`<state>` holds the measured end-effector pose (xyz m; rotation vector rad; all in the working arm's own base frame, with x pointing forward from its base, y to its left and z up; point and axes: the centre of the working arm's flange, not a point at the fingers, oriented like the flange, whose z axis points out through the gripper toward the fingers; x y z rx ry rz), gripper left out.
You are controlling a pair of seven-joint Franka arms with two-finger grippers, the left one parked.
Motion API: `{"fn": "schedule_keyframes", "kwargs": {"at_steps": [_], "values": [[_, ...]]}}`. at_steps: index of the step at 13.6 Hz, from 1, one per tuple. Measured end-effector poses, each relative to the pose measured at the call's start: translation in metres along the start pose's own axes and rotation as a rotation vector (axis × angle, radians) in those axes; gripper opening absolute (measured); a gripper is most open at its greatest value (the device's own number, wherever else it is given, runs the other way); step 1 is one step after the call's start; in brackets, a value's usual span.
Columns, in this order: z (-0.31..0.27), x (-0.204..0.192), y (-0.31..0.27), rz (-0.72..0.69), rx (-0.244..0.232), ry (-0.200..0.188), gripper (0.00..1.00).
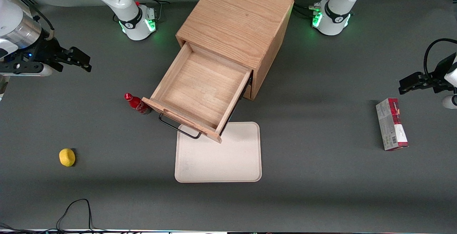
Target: Open upper drawer
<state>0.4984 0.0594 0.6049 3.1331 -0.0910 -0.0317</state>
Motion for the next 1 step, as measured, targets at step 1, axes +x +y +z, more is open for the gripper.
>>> {"fn": "schedule_keyframes", "kwargs": {"at_steps": [1], "values": [[-0.0006,-0.0007,-0.0043,0.011,-0.002,0.002,1.00]]}}
